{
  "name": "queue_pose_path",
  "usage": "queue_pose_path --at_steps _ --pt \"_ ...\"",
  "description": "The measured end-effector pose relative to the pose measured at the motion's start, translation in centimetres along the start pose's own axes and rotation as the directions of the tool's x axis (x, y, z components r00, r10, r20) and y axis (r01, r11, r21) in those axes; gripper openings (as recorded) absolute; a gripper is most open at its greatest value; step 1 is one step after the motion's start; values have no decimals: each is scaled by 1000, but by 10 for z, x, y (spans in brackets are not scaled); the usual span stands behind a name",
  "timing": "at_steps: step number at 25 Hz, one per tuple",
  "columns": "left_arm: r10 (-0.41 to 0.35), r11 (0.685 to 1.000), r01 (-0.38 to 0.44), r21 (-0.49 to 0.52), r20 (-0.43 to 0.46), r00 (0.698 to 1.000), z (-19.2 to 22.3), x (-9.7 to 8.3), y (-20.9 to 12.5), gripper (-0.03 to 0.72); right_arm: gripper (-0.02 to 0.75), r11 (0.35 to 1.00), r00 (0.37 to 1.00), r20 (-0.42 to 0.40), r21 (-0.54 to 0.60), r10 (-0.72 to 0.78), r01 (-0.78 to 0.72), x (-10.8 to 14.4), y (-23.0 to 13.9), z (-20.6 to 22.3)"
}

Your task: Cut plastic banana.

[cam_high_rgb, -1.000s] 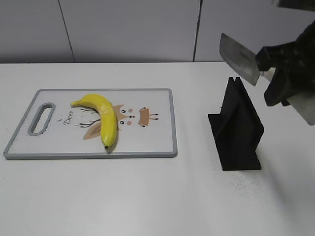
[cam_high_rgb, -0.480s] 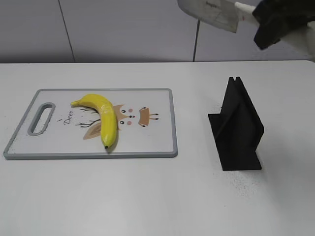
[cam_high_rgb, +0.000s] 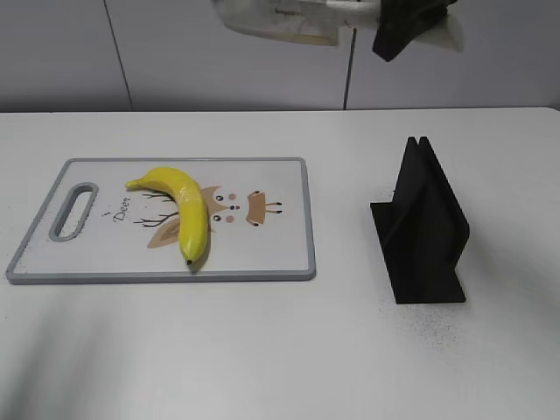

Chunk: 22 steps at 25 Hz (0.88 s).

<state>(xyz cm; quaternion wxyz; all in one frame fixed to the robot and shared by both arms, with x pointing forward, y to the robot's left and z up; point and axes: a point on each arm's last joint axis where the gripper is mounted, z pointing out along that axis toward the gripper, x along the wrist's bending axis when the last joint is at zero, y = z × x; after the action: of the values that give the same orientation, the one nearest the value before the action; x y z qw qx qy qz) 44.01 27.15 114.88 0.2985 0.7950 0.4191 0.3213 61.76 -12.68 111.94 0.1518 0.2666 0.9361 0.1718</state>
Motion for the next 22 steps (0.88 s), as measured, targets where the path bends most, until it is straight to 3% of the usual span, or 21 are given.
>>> queue_pose_path --at_steps 1,3,6,9,11,14,22 --pt "34 999 -34 7 24 999 7 4 10 526 164 999 999 -22 -9 -49 49 0 3 6" --pt "173 983 -178 44 91 981 25 13 29 526 164 989 987 -62 -36 -146 144 2 7 15" --pt "349 918 -383 106 247 904 54 19 42 526 164 961 955 -116 -72 -272 265 5 11 30" --pt "418 871 -482 93 375 828 85 22 50 526 164 935 925 -148 -105 -350 337 7 13 40" --pt "480 834 -550 35 445 756 102 21 53 526 164 925 911 -171 -123 -376 359 9 15 48" --pt "551 791 -609 -50 492 674 124 13 54 526 164 913 893 -194 -123 -407 389 12 17 64" --pt "610 723 -685 -84 542 578 171 -16 52 526 164 889 850 -265 -178 -455 421 30 30 94"
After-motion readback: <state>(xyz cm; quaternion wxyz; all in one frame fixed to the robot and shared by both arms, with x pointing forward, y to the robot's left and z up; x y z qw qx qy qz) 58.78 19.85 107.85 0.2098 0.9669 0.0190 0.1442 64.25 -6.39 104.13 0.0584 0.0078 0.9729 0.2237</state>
